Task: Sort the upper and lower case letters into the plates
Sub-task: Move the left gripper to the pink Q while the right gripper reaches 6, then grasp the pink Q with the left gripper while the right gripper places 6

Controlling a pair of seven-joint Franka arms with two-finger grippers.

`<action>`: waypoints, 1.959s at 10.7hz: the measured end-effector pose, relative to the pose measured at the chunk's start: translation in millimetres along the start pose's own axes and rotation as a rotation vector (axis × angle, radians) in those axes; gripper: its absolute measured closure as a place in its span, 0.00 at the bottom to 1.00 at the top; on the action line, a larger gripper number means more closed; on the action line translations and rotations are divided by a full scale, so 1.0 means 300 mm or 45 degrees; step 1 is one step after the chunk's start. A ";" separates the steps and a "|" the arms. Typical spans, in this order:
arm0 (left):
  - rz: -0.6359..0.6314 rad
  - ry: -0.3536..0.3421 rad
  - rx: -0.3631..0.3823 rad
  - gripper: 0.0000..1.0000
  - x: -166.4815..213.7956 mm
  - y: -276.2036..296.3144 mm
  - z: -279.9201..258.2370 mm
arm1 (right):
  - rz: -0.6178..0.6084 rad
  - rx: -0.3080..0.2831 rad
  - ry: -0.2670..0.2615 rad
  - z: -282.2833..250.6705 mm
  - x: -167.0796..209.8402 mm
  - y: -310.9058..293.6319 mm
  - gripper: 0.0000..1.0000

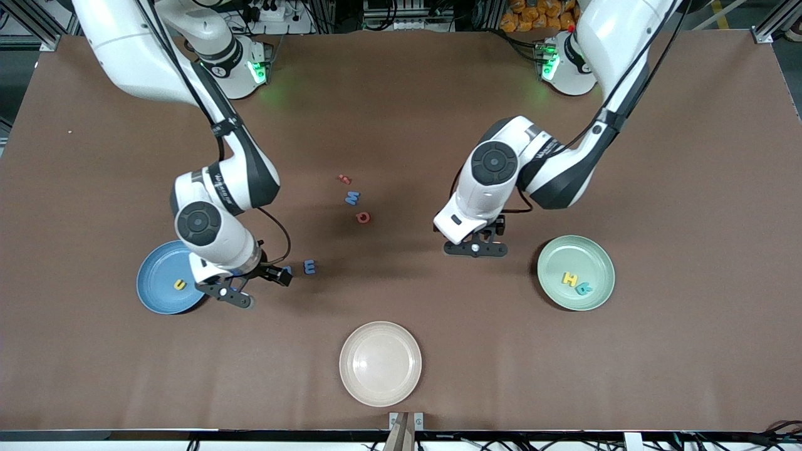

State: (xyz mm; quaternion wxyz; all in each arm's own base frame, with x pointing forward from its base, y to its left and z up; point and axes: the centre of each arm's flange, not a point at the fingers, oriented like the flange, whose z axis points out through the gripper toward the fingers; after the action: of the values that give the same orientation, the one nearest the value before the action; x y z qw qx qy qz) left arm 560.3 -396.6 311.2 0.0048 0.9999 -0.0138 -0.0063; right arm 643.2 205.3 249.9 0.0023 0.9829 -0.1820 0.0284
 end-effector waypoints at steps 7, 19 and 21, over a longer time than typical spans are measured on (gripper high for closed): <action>-0.355 -0.042 -0.028 0.00 -0.086 0.234 0.103 | -0.188 0.009 0.011 0.130 -0.051 0.035 0.00; -1.256 -0.039 -0.223 0.00 -0.267 0.656 0.402 | -0.322 -0.003 -0.030 0.252 -0.098 0.050 0.30; -1.254 -0.044 -0.222 0.00 -0.278 0.669 0.416 | -0.322 0.003 -0.020 0.237 -0.092 0.044 0.59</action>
State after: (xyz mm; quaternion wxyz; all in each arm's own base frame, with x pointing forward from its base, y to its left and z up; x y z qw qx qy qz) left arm 469.8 -596.1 189.3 0.0845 0.8833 0.4605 -0.0253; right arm 616.6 201.9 177.2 0.0033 0.9982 -0.0565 0.0204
